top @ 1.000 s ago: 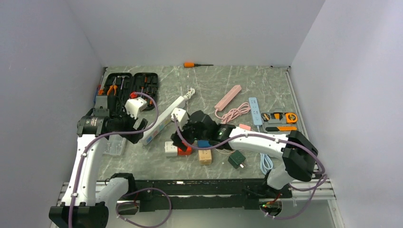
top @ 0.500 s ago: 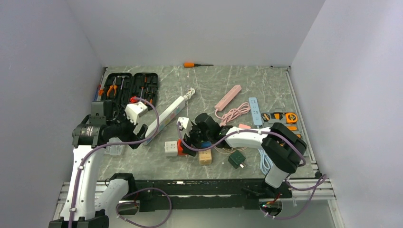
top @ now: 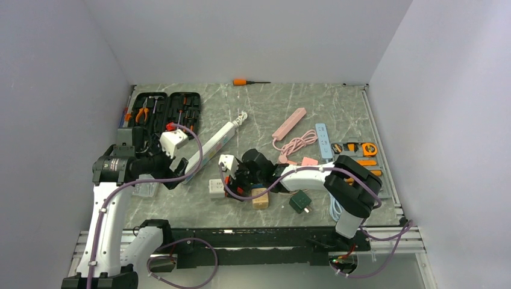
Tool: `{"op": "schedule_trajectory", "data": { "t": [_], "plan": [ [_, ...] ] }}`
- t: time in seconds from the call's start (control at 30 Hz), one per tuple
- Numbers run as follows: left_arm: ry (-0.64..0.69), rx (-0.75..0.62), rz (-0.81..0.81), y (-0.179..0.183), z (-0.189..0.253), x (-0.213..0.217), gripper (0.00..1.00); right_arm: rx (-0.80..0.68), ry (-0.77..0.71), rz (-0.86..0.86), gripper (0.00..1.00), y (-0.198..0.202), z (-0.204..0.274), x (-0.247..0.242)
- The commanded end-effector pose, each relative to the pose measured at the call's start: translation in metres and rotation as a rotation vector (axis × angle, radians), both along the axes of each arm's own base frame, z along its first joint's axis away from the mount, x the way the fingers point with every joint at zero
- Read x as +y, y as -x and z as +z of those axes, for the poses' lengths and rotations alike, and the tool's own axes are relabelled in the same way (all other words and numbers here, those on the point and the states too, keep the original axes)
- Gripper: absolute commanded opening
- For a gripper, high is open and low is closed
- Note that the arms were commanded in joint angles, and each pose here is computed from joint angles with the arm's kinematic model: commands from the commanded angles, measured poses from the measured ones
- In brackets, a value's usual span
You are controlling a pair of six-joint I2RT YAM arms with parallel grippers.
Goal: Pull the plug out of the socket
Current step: Pick up the plug from the center of the board.
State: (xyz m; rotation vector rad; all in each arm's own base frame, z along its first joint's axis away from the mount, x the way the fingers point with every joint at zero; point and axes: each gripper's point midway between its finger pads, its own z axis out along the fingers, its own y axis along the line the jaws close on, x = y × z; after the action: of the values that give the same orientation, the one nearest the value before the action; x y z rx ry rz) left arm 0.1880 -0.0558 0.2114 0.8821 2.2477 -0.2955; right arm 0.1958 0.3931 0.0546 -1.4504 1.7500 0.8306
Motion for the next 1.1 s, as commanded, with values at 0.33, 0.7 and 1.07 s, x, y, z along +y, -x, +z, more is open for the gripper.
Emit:
{"op": "schedule_trajectory", "data": {
  "t": [0.33,0.7,1.07],
  "plan": [
    [0.024,-0.008,-0.091,0.001,0.001,-0.009,0.99,-0.098,0.070,-0.052,0.72,0.007,-0.022,0.006],
    [0.097,0.022,-0.213,0.009,-0.004,-0.028,0.99,-0.124,0.037,-0.089,0.19,0.003,-0.009,0.003],
    [0.116,-0.317,-0.581,0.033,0.026,-0.057,0.99,-0.089,-0.146,0.041,0.00,0.027,0.103,0.014]
  ]
}}
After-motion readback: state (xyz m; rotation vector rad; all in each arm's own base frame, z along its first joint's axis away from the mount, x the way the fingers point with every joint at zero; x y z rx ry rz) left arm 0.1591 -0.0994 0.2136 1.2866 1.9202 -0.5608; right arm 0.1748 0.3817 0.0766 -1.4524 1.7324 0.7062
